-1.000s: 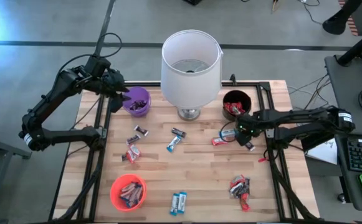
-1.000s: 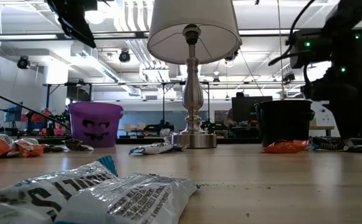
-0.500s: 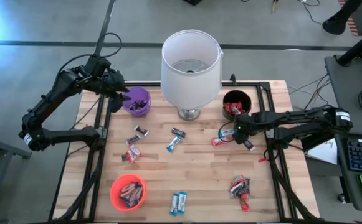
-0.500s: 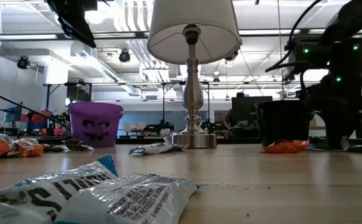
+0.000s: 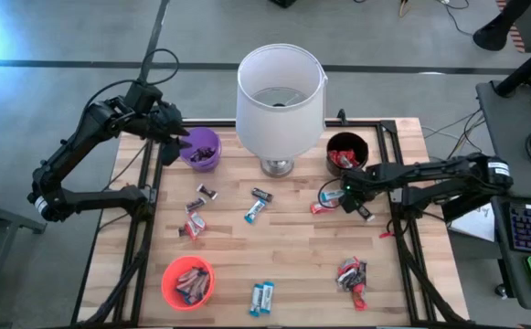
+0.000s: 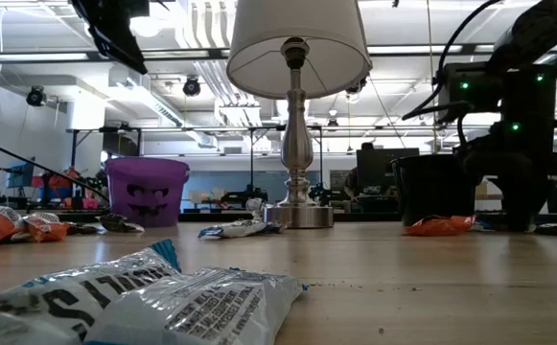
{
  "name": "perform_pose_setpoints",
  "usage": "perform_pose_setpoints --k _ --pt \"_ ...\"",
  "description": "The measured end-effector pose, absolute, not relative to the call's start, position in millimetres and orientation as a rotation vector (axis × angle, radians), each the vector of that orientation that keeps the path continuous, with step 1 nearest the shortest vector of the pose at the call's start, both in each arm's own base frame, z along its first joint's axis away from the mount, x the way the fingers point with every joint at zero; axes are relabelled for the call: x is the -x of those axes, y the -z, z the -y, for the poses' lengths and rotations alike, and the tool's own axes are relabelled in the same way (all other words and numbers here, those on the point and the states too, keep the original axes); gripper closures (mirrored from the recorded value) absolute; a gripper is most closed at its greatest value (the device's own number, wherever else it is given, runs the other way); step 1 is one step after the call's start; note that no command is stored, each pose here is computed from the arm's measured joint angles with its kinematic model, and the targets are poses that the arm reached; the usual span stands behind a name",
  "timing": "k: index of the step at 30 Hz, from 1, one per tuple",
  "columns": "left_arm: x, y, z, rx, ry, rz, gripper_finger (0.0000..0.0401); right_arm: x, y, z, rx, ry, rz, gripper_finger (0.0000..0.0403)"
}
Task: Organize candy in baskets
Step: Put the brown chocolate bar into the purple bucket
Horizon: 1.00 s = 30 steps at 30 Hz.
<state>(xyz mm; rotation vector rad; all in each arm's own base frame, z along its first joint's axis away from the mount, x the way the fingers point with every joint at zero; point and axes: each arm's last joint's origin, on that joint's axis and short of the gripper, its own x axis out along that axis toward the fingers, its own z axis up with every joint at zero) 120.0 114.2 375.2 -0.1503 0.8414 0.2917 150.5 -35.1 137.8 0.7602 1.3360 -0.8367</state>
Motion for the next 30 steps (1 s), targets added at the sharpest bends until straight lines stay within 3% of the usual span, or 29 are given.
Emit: perform_pose_setpoints --k 7,16,22,30 --pt "-119 -375 -114 0.158 -0.289 -0.851 0.023 -143 -175 32 -0.793 0.837 -1.381 0.0393" --pt "-119 -375 -113 0.158 -0.278 -0.85 0.023 -147 -224 33 -0.866 0.802 -1.129 0.0394" --pt "-121 -377 -108 0.213 -0.121 -0.76 0.023 -144 -249 31 -0.929 0.764 -1.125 0.0394" --pt "-123 -379 -104 0.277 0.019 -0.674 0.023 -162 -287 12 -1.003 0.556 -1.043 0.0394"
